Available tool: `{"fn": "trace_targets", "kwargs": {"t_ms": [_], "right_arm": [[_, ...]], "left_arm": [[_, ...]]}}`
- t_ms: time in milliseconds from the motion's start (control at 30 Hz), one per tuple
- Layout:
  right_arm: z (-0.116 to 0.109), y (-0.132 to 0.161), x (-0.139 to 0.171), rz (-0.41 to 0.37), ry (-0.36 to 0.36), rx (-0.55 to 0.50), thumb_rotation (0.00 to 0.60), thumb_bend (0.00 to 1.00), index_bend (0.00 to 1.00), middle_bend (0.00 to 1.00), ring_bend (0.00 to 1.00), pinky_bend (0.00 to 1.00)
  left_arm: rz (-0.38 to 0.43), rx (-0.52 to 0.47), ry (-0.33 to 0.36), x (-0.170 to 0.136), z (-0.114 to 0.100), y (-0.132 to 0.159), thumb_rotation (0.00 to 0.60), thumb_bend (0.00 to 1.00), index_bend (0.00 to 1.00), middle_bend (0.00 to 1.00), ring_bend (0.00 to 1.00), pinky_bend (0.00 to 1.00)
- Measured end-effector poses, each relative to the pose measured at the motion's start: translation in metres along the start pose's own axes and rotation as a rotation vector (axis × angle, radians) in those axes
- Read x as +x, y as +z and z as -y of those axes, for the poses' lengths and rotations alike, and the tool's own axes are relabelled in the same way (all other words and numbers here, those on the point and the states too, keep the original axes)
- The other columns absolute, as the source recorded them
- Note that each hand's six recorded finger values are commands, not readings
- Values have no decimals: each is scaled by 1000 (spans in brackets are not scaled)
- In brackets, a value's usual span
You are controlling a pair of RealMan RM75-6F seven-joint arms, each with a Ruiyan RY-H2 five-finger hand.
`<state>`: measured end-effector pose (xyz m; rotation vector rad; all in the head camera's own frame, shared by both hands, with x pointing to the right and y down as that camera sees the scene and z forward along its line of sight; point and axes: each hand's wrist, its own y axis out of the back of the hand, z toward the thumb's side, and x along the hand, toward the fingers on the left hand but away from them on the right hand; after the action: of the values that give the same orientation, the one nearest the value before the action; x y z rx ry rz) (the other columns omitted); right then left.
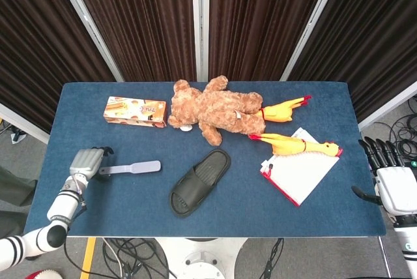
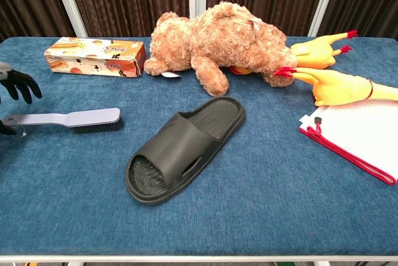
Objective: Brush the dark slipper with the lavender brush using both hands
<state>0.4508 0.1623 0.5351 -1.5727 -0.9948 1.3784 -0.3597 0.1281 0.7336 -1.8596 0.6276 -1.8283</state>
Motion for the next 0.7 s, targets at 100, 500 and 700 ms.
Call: {"fn": "trace_targets", "kwargs": {"t_ms": [100,500,700], "right_arm": [[1,-1,0,1,0,-2,600,26,7,40,0,0],[3,-4,2,14,10,-5,600,26,7,41,0,0],[4,-4,3,15,12,-4,600,26,7,41,0,0]], "left_arm": [[0,16,-31,6,4,10,600,113,400,447,337,400],[23,-6,-90,5,16,29,600,114,496,568,462,499],[24,-15,-101,6,19,33,600,114,525,596,493,564]]}}
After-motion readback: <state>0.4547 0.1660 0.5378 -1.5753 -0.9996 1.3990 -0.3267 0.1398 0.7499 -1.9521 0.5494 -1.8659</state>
